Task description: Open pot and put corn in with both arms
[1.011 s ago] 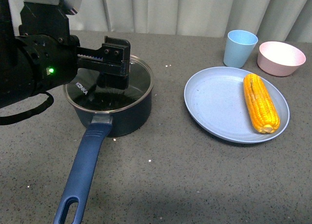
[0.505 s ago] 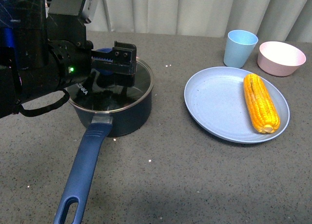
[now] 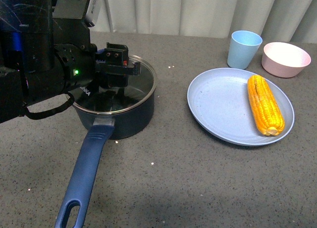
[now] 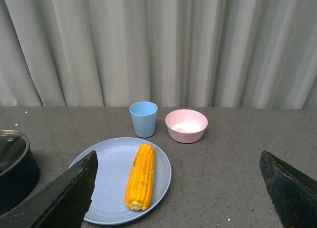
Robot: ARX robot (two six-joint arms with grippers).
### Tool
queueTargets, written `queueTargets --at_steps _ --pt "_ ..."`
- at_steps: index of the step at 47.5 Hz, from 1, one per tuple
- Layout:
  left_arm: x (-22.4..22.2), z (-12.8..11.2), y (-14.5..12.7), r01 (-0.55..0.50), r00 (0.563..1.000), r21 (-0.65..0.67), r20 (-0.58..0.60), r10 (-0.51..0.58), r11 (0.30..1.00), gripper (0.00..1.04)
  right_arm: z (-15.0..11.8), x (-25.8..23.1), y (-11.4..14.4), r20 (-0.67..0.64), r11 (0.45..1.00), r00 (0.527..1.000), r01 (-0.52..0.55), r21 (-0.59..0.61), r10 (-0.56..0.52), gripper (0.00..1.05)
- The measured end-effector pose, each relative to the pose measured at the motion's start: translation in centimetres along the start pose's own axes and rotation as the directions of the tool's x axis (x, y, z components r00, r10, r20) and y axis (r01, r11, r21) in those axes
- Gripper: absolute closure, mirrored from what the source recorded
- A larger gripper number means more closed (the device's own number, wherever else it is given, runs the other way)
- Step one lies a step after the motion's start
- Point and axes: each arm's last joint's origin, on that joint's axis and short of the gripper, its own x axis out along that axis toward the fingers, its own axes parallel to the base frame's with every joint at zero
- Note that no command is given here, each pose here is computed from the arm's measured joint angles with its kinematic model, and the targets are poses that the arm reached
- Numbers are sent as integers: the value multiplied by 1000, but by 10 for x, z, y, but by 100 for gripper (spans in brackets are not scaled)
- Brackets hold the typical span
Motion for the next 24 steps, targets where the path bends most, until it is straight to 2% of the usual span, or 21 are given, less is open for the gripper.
queueTargets --at_steps 5,11,16,24 --pt "-2 5 0 -1 1000 -24 10 1 1000 48 0 0 0 0 1000 1000 0 0 0 9" --pt "-9 26 13 -29 997 -66 72 34 997 48 0 0 0 0 1000 1000 0 0 0 9" --pt "-7 39 45 -114 986 -98 109 125 989 48 0 0 0 0 1000 1000 0 0 0 9" --pt "-9 33 97 -249 963 -146 72 261 958 48 0 0 0 0 1000 1000 0 0 0 9"
